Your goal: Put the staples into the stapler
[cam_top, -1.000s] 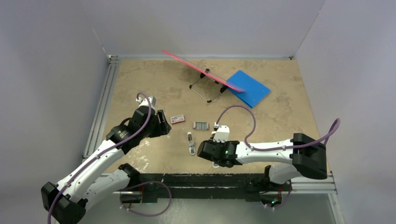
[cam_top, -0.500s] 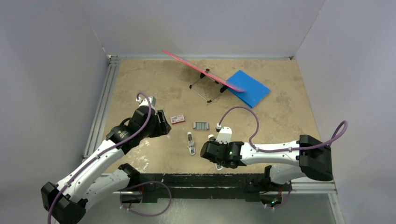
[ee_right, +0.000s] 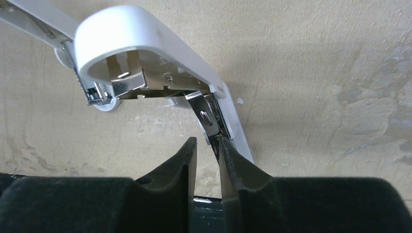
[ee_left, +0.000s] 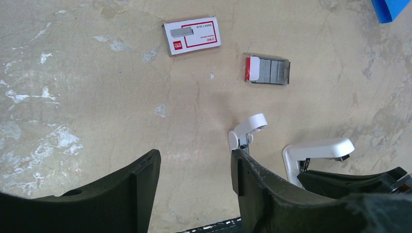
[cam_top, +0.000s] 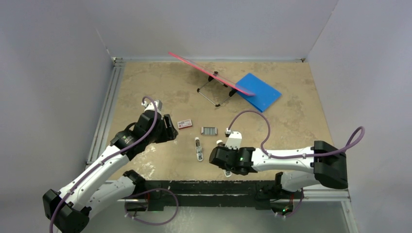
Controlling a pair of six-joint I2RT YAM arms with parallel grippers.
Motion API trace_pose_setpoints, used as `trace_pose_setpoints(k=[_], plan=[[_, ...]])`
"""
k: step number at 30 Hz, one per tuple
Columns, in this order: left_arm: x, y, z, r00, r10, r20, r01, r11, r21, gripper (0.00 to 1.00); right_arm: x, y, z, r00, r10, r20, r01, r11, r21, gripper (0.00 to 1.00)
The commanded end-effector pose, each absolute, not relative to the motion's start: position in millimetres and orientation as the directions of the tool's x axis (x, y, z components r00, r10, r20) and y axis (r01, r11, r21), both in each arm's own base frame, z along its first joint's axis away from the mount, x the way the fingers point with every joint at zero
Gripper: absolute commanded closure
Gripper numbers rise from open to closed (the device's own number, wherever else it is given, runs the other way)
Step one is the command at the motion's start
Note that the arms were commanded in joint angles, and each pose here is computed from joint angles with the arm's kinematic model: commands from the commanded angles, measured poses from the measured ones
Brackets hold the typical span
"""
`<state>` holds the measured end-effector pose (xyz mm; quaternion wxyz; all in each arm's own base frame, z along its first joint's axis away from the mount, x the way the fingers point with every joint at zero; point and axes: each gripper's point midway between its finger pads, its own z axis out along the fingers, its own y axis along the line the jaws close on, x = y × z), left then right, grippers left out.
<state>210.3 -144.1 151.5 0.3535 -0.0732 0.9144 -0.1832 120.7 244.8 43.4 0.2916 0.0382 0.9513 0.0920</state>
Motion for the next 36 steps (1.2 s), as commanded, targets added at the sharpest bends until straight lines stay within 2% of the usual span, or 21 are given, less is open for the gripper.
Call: trace_pose_setpoints(k=[1, 4, 9, 21, 31, 36], plan=[[214.3, -146.6, 155.2, -0.725, -0.267, -0.635, 0.012, 0.917, -0.399, 0.45, 126.5, 240.8, 59.9, -0.797, 0.141, -0.587, 0.015, 0.977, 0.214, 0.73], [214.0, -146.9, 155.5, -0.725, -0.266, -0.636, 0.014, 0.917, -0.399, 0.45, 126.2, 240.3, 61.1, -0.797, 0.145, -0.587, 0.015, 0.975, 0.221, 0.73], [214.2, -146.7, 155.4, -0.725, -0.267, -0.635, 0.013, 0.917, -0.399, 0.45, 120.8, 238.0, 52.1, -0.814, 0.138, -0.565, 0.014, 0.976, 0.218, 0.78], [213.7, -146.7, 155.6, -0.725, -0.266, -0.635, 0.013, 0.917, -0.399, 0.45, 114.2, 232.7, 39.6, -0.833, 0.132, -0.537, 0.022, 0.978, 0.207, 0.79], [213.5, -146.8, 155.6, -0.726, -0.266, -0.635, 0.014, 0.916, -0.400, 0.45, 117.6, 233.2, 54.3, -0.818, 0.159, -0.552, 0.029, 0.971, 0.236, 0.79], [213.6, -146.8, 155.2, -0.727, -0.266, -0.634, 0.013, 0.917, -0.400, 0.45, 125.7, 241.6, 83.9, -0.788, 0.208, -0.580, 0.030, 0.953, 0.301, 0.74]])
